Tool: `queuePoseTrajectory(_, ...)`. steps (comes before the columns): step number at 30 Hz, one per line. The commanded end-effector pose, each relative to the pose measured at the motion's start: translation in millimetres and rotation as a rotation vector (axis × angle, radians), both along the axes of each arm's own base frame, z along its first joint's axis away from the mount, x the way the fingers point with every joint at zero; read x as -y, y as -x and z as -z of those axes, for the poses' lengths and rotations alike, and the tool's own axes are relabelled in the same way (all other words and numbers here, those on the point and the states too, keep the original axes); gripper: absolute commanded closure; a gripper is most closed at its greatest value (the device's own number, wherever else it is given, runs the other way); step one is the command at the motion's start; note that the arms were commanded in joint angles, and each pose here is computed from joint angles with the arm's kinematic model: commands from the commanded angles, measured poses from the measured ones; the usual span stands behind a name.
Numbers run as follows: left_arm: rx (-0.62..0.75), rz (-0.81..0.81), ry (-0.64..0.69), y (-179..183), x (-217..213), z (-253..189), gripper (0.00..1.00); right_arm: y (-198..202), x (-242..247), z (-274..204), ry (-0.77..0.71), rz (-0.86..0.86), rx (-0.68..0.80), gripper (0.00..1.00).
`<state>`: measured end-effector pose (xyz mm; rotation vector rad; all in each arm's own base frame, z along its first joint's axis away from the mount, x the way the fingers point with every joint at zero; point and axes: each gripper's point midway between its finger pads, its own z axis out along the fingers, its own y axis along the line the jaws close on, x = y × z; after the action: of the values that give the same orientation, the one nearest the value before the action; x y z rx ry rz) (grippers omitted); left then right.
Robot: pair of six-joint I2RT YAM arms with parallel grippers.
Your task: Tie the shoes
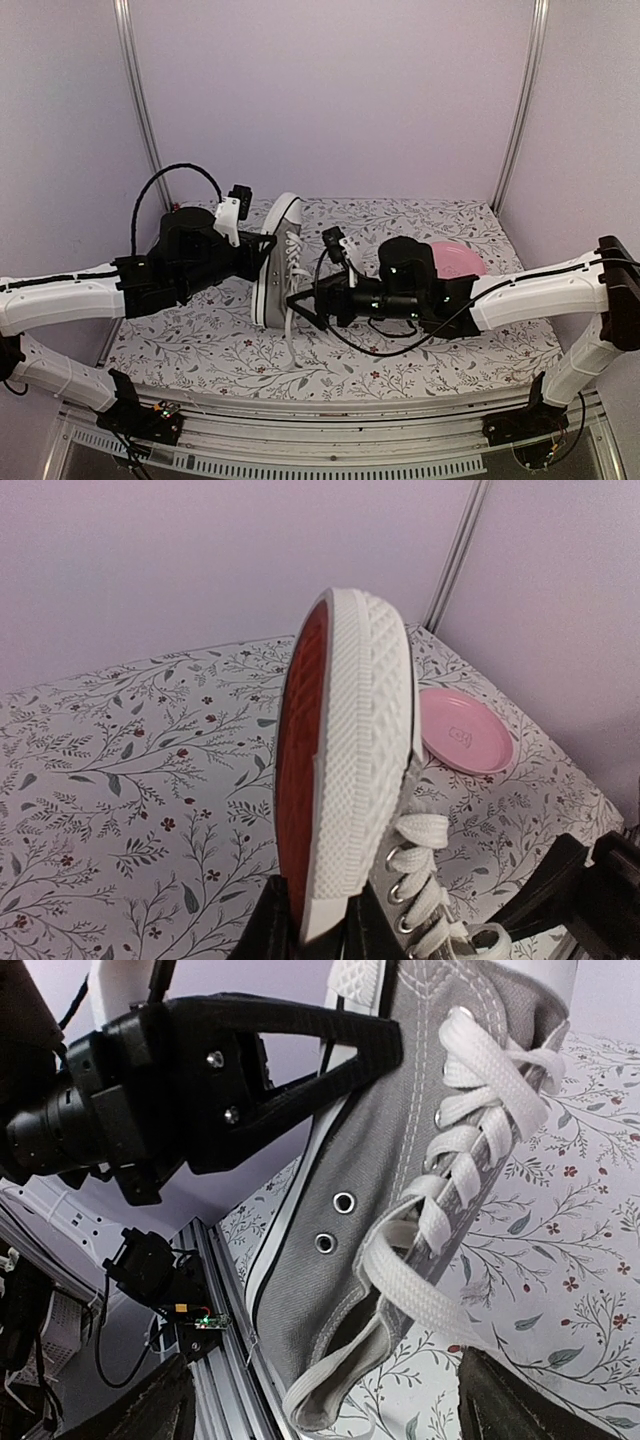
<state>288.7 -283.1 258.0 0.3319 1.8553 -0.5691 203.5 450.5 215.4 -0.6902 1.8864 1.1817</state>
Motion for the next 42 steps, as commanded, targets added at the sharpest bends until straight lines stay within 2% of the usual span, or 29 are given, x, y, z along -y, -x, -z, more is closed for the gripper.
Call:
queuePoseTrajectory(1, 0.076, -0.007, 0.089, -4, 2, -41, 1.00, -6, 22, -31, -0.027, 0.067, 0.062, 0.09)
queuePoseTrajectory(7, 0.081, 0.000, 0.100, -3, 3, -45, 1.00, -19, 40, -49, -0.042, 0.089, 0.095, 0.01)
queuePoseTrajectory(12, 0.083, -0.003, 0.102, -4, 2, -48, 1.00, -37, 50, -34, -0.040, 0.060, 0.028, 0.01)
queuePoseTrajectory(17, 0.086, -0.014, 0.096, -6, -3, -52, 1.00, -39, 73, -30, -0.076, 0.047, -0.015, 0.01)
queuePoseTrajectory(20, 0.088, -0.007, 0.102, -6, -3, -54, 1.00, -41, 80, -22, -0.049, 0.058, -0.022, 0.01)
queuePoseTrajectory(33, 0.068, 0.038, 0.123, -7, 9, -51, 1.00, -36, 14, -8, -0.021, -0.164, -0.004, 0.01)
queuePoseTrajectory(42, 0.059, 0.024, 0.121, -10, 7, -49, 1.00, -31, -10, 18, 0.049, -0.155, 0.003, 0.00)
